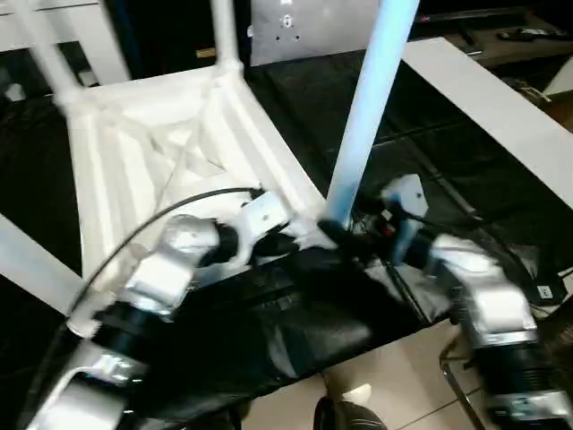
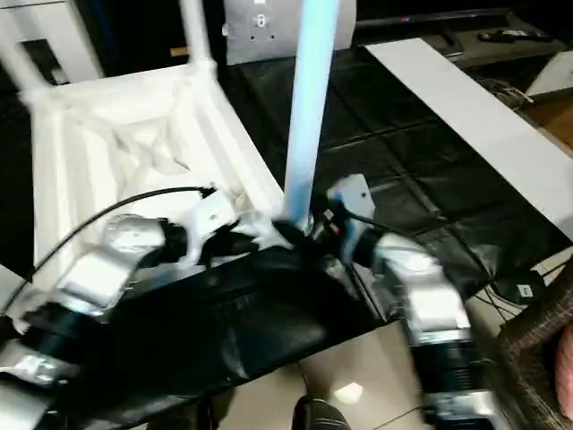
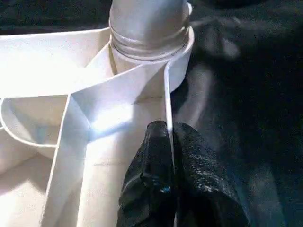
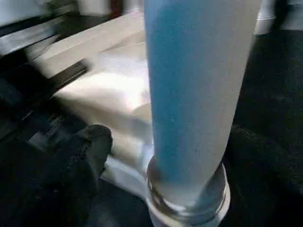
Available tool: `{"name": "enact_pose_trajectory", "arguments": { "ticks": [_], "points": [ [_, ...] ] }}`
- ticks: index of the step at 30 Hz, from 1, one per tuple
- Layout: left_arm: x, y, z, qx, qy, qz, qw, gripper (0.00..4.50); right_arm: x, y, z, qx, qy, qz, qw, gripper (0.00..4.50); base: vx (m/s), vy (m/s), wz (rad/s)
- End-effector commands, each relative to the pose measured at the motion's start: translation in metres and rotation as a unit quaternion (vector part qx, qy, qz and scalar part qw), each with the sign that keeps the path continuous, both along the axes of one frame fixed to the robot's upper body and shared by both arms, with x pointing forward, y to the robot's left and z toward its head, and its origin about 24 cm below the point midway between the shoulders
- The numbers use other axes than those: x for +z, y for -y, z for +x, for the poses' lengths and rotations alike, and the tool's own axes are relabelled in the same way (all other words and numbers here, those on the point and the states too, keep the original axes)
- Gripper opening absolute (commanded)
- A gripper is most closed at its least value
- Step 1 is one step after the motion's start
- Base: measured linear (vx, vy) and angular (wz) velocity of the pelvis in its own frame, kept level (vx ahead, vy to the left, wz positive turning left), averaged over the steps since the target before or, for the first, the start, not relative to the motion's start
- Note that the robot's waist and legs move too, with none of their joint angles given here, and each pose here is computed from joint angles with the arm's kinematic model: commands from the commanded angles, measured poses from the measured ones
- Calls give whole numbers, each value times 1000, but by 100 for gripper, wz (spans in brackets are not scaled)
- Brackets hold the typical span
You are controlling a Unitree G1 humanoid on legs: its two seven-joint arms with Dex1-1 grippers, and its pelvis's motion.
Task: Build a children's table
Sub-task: Rotate leg to tighten
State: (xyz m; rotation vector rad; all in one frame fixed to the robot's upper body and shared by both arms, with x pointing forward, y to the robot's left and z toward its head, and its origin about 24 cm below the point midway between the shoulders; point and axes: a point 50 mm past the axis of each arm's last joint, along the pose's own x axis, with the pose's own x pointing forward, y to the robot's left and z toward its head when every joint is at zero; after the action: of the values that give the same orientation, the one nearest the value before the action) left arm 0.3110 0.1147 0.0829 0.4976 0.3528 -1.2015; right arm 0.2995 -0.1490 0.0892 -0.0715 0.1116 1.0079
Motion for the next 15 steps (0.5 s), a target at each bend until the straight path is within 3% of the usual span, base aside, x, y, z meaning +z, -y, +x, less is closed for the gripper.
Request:
{"name": "enact_pose_trajectory", "arguments": {
  "ticks": [1,5,6,9,15],
  "points": [
    [-5,6,-10,-78,-15,14,997,0,4,0,-4,56,3,-1,998,434,0,0,0],
    [-5,-8,-17,-150,-44,38,987,0,5,9,-10,165,-2,-42,985,434,0,0,0],
    [-5,-10,-18,-163,-48,44,984,0,5,10,-10,180,-5,-47,983,408,0,0,0],
    [-5,-16,-20,-203,-57,65,975,0,5,11,-9,225,-20,-62,972,408,0,0,0],
    [-4,-19,-18,-233,-56,87,967,0,5,10,-5,272,-35,-80,958,350,0,0,0]
  ]
}}
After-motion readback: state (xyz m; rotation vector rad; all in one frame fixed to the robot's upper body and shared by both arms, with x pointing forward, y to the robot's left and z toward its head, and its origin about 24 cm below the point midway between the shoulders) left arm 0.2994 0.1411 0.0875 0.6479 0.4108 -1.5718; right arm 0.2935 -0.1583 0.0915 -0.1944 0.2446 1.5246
